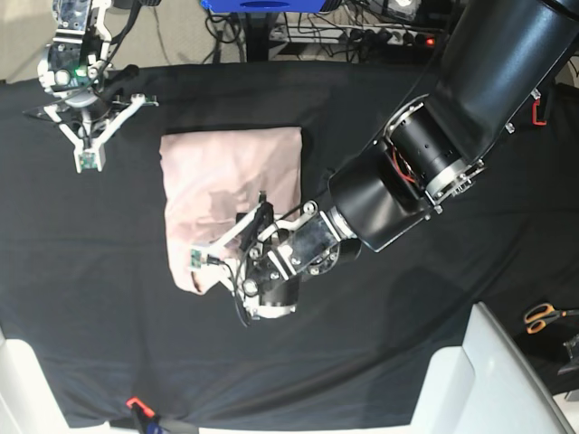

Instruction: Fold the T-shirt properly

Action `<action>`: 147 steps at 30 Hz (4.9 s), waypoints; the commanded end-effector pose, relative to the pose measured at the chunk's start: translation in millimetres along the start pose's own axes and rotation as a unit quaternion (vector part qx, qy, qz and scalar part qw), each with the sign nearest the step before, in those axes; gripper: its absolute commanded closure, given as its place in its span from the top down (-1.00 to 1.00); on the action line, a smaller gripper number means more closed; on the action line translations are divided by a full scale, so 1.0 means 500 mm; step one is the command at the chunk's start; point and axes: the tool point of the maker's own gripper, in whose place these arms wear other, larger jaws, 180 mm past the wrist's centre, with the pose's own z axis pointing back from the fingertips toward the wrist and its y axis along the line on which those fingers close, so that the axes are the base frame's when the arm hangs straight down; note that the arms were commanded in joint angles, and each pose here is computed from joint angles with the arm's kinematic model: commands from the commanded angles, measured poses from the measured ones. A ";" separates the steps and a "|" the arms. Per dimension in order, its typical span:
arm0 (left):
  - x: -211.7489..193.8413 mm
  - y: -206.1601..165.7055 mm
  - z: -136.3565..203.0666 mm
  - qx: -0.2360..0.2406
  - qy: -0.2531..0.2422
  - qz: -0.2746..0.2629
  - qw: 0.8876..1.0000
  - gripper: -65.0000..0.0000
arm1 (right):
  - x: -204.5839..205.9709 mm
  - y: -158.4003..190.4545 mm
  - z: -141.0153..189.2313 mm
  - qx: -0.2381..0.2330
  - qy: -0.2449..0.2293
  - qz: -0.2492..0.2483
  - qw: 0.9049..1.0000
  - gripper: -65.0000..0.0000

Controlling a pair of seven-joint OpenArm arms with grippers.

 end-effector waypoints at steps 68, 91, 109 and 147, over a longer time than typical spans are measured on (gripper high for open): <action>-0.132 -0.250 0.105 0.022 -0.081 0.189 0.978 -1.00 | 0.071 0.057 0.024 0.068 -0.063 -0.026 0.995 -1.00; -0.642 -0.483 0.212 0.090 0.061 0.477 0.872 -1.00 | 0.150 0.235 -0.006 0.193 -0.085 0.057 0.976 -1.00; -0.618 -0.487 0.201 0.084 0.048 0.480 0.872 -1.00 | 0.119 0.122 0.026 0.112 -0.105 -0.005 0.988 -1.00; -0.418 -0.892 -0.140 -0.076 -0.039 0.654 0.752 -1.00 | -0.541 0.233 -0.077 0.147 0.179 -0.153 0.961 -1.00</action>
